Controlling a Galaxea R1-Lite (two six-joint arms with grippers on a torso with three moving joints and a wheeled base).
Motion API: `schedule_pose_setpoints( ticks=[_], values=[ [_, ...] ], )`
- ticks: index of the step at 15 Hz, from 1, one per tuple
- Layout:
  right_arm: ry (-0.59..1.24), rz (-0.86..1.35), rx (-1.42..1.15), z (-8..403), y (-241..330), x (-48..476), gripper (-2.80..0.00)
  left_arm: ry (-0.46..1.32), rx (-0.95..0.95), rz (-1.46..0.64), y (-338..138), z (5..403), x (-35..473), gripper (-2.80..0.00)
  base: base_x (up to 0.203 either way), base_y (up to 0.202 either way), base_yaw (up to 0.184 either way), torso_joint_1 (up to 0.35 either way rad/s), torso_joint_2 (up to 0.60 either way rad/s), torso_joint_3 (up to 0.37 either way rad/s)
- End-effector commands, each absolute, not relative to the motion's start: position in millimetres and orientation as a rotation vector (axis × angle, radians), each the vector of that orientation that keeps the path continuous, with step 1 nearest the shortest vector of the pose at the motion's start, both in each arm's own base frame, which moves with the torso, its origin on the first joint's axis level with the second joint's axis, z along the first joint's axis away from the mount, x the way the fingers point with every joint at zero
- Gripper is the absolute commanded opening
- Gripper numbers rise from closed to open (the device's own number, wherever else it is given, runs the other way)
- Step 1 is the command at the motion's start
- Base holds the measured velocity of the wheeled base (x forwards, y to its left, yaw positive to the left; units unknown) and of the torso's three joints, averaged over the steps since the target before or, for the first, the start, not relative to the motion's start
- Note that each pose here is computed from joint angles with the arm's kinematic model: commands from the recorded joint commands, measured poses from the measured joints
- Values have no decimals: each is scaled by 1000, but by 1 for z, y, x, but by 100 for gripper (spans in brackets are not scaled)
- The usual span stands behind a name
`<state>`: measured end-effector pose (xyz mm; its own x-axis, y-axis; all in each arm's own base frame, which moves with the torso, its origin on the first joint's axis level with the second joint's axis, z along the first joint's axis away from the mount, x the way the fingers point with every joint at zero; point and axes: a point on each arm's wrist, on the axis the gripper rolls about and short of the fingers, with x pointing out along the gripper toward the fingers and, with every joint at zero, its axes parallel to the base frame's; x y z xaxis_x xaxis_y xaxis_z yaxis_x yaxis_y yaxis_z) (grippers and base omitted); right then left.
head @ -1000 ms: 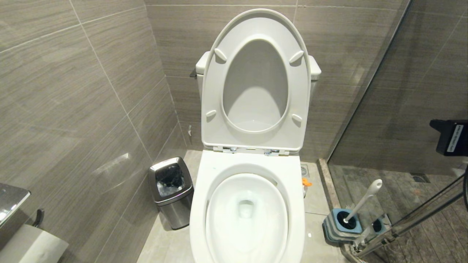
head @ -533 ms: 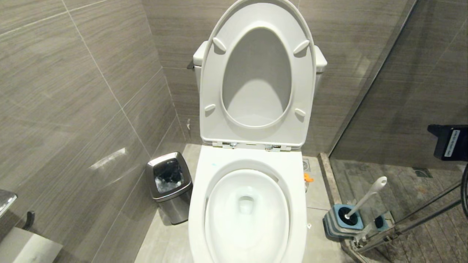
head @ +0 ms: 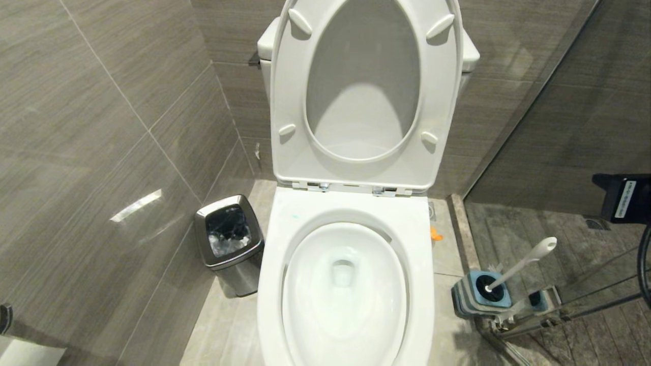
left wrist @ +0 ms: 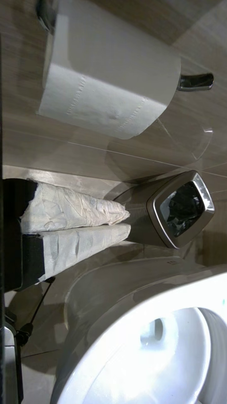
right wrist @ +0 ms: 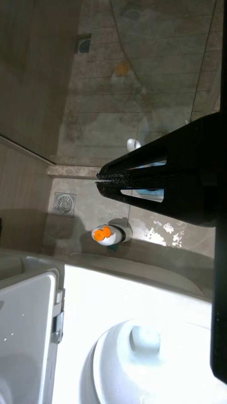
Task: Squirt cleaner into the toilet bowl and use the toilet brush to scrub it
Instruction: Pour in the cleaning agent
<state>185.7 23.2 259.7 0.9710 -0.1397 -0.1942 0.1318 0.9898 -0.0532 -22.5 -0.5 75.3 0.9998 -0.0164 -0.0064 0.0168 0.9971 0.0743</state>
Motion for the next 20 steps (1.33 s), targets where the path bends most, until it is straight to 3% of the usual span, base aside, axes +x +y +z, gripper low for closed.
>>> schedule_pose_setpoints(
  ticks=[1, 16, 20],
  values=[
    [203, -138, -40, 259, 23, 187, -280, 7, 75, -16, 0, 75, -23, -280, 0, 0, 0, 2, 7, -193],
    [245, -142, -17, 245, 23, 183, -280, 7, 77, -17, -1, 75, -23, -280, 0, 0, 0, 2, 3, -198],
    [259, -142, -20, 239, 22, 180, -280, 7, 74, -16, 0, 75, -23, -280, 0, 0, 0, 1, 2, -51]
  ],
)
